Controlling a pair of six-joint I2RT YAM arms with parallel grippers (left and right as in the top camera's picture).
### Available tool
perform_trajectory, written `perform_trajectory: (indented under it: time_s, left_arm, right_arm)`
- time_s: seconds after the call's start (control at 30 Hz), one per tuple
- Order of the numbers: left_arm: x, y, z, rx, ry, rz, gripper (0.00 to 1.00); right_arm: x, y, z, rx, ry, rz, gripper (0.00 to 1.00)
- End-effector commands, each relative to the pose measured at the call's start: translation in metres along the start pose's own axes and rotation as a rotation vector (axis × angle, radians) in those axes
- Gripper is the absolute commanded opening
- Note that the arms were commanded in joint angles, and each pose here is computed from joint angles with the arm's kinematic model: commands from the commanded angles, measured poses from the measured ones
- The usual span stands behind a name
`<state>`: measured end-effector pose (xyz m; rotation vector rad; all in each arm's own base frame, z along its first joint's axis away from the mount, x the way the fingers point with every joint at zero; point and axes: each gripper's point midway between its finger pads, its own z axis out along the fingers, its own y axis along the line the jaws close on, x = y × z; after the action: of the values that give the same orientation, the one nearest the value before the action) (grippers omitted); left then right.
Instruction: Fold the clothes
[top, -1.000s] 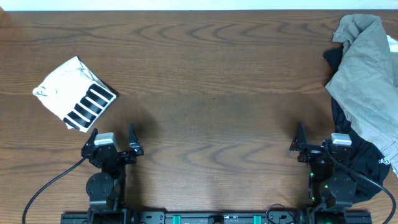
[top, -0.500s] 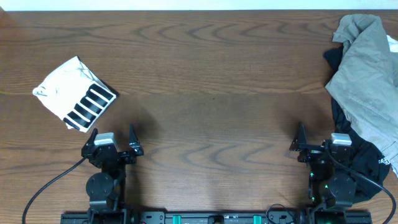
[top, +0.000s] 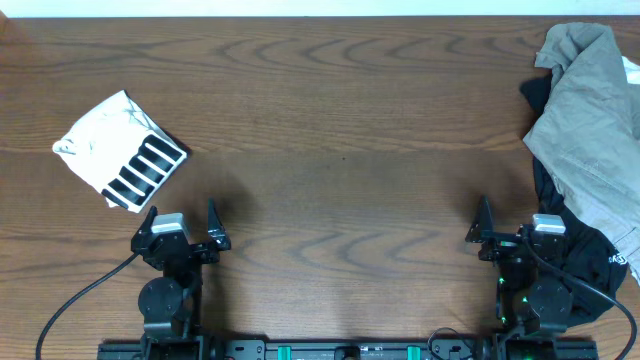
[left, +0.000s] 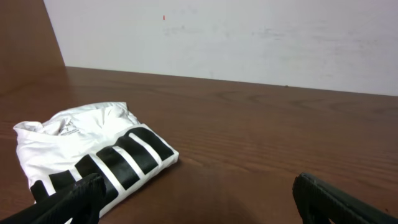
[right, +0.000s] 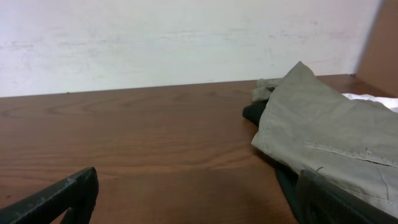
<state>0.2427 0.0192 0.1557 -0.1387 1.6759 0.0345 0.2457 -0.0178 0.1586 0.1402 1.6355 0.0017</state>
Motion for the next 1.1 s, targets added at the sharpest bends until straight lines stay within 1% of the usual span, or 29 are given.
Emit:
perform_trajectory:
  time_s: [0.0,0.23,0.37,0.43,0.53,0.57,0.63,0.73,0.83,0.93,1.07]
  left_arm:
    - [0.018,0.002,0.002,-0.006,0.04,0.009,0.98]
    - [0.018,0.002,0.002,-0.006,0.039,0.009,0.98]
    - [0.02,0.002,0.003,-0.006,0.048,0.001,0.98]
    - [0.02,0.002,0.003,-0.008,0.05,-0.068,0.98]
    - [0.019,0.002,0.002,-0.012,0.06,-0.177,0.98]
    - [0.016,0.002,0.0,-0.015,0.07,-0.205,0.98]
    - [0.006,-0.001,-0.004,-0.006,0.092,-0.213,0.98]
    - [-0.017,-0.004,-0.009,0.002,0.113,-0.212,0.98]
    - [-0.046,-0.018,-0.01,0.066,0.138,-0.215,0.98]
    - [-0.066,-0.031,-0.007,0.124,0.207,-0.219,0.98]
    - [-0.069,-0.036,0.003,0.119,0.35,-0.22,0.98]
  right_arm:
    - [0.001,-0.002,0.0,0.005,0.001,-0.015,0.99]
    - [0.001,0.0,0.0,-0.001,0.001,-0.014,0.99]
    - [0.002,0.007,0.0,-0.045,0.006,-0.014,0.99]
    - [0.001,0.009,0.0,-0.056,0.001,0.006,0.99]
    - [-0.006,0.018,-0.002,-0.11,-0.01,0.091,0.99]
    - [-0.01,0.025,-0.004,-0.146,-0.007,0.089,0.99]
    - [-0.018,0.027,-0.007,-0.153,-0.003,0.089,0.99]
    - [-0.037,0.018,-0.012,-0.094,-0.009,0.088,0.99]
    - [-0.053,0.017,-0.014,-0.079,0.012,0.059,0.99]
    - [-0.067,0.019,-0.009,-0.072,0.073,0.059,0.99]
    - [-0.077,0.02,0.008,-0.06,0.205,0.03,0.99]
